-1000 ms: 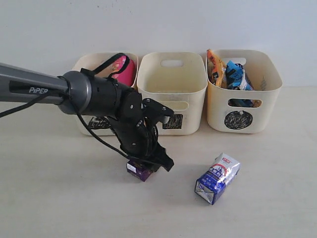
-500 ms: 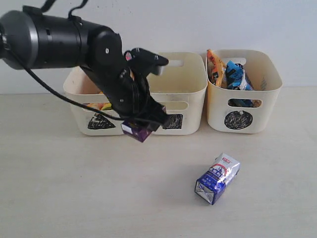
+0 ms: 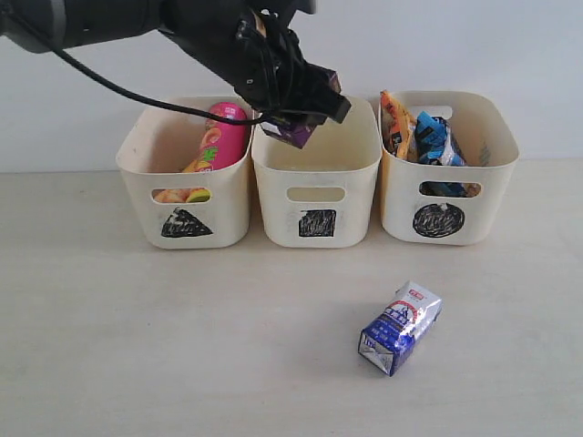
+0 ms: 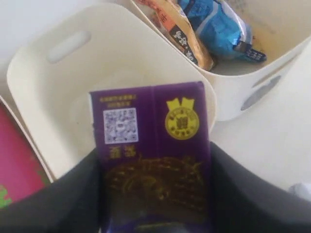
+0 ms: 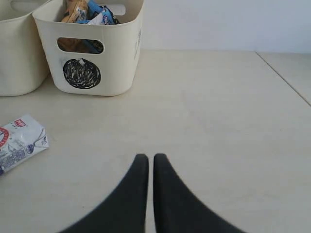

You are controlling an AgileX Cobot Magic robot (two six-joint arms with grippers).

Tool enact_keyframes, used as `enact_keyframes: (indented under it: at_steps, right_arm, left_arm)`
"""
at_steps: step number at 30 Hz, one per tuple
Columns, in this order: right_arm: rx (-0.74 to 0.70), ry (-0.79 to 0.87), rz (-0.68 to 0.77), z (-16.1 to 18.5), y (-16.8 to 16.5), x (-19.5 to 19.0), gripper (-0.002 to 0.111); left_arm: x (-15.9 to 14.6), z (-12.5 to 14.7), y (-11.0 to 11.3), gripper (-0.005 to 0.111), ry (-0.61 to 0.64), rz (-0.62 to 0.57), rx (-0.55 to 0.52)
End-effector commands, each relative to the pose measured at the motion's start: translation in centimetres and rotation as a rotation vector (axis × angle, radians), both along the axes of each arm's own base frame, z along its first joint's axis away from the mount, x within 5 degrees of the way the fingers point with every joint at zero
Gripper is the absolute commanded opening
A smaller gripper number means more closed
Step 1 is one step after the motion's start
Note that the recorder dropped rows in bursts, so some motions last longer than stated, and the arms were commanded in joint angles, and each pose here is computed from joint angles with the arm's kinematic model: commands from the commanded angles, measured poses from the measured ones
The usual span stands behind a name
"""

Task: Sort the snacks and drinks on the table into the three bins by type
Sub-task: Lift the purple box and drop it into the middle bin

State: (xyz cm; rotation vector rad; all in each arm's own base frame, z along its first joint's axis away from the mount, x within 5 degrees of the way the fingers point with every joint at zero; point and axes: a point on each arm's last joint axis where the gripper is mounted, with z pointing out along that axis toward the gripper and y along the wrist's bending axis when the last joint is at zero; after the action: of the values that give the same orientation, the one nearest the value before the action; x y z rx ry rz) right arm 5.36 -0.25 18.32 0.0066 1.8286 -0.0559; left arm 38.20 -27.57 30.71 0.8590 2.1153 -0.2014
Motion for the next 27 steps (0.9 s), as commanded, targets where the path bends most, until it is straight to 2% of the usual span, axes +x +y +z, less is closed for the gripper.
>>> enact_keyframes:
  at_steps: [1,6,15,18,23,25,27]
  right_arm:
    - [0.0,-0.012,0.0,0.0,0.0,0.0,0.001]
    - [0.0,-0.012,0.0,0.0,0.0,0.0,0.001]
    - [0.0,-0.012,0.0,0.0,0.0,0.0,0.001]
    - [0.0,-0.012,0.0,0.0,0.0,0.0,0.001]
    - [0.0,-0.012,0.0,0.0,0.0,0.0,0.001]
    - [0.0,-0.012,0.0,0.0,0.0,0.0,0.001]
    - [0.0,-0.012,0.0,0.0,0.0,0.0,0.001]
  left_arm:
    - [1.8,-0.5,-1.2,0.004,-0.06,-0.012,0.012]
    - [4.0,-2.3,-2.2,0.004,-0.06,0.006,0.002]
    - [6.9,-4.8,-1.6,0.007,-0.062,0.071,0.014]
    - [7.1,-5.4,-1.5,0.023,-0.052,0.074,0.021]
    - [7.3,-6.1,-1.7,0.064,-0.053,0.071,0.022]
    - [7.4,-6.1,-1.7,0.075,-0.059,0.069,0.017]
    - [7.3,-6.1,-1.8,0.078,-0.059,0.067,0.013]
